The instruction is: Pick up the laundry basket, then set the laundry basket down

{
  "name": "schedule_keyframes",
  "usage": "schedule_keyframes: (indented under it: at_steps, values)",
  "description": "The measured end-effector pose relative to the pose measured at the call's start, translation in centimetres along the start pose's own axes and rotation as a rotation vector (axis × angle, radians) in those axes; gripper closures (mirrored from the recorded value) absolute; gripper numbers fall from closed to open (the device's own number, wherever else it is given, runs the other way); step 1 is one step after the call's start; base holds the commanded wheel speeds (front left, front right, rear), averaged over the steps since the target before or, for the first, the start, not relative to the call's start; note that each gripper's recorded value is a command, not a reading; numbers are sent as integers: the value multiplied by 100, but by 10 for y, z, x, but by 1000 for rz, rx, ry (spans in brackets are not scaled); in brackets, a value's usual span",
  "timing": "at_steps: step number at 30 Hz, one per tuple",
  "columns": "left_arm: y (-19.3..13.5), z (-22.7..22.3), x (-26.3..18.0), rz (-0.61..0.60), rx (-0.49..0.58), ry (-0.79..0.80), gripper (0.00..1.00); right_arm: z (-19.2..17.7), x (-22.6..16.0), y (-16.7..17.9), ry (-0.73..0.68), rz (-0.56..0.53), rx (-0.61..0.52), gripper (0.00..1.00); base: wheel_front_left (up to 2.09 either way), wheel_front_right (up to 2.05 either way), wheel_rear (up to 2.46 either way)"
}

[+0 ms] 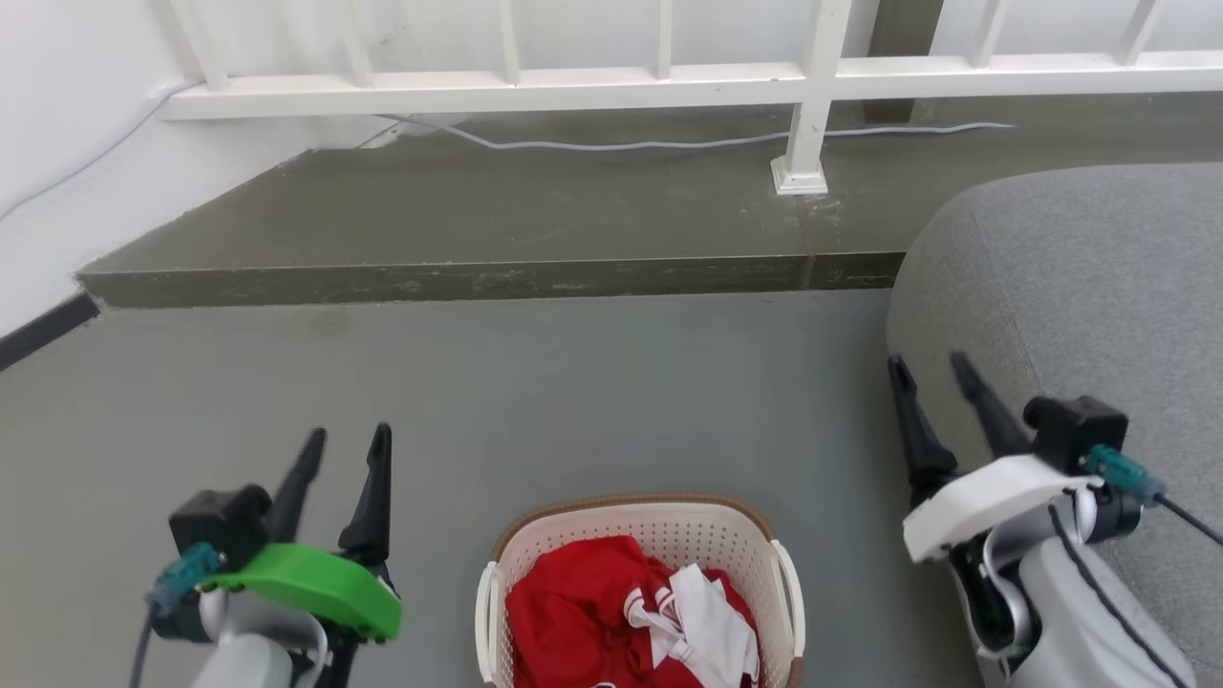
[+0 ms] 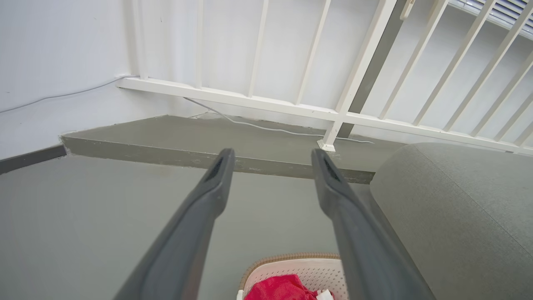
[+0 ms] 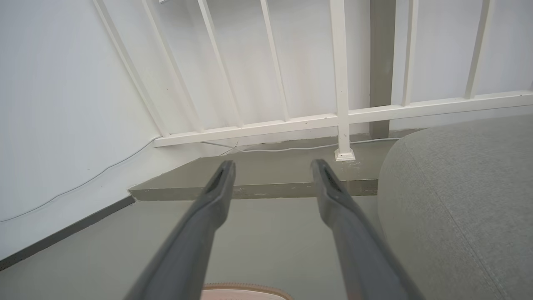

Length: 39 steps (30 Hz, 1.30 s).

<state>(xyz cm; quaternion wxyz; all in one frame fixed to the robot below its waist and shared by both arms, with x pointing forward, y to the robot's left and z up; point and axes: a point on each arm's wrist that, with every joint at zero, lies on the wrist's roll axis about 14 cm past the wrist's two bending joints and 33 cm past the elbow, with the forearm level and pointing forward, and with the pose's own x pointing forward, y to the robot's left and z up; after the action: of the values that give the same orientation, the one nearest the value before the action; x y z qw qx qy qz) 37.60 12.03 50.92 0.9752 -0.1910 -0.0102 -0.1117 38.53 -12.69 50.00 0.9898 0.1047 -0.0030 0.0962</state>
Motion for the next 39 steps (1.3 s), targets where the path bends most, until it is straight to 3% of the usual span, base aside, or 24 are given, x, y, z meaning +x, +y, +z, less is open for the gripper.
schedule_keyframes:
  at_steps: [6, 39]
  values:
    - [3, -31, -14, 37, -36, 87, 100, -36, -19, -2, 101, -30, 31, 100, 0, 0, 0]
    - [31, -29, -12, 169, -374, 99, 100, -36, -18, -35, 128, -188, 433, 100, 0, 0, 0]
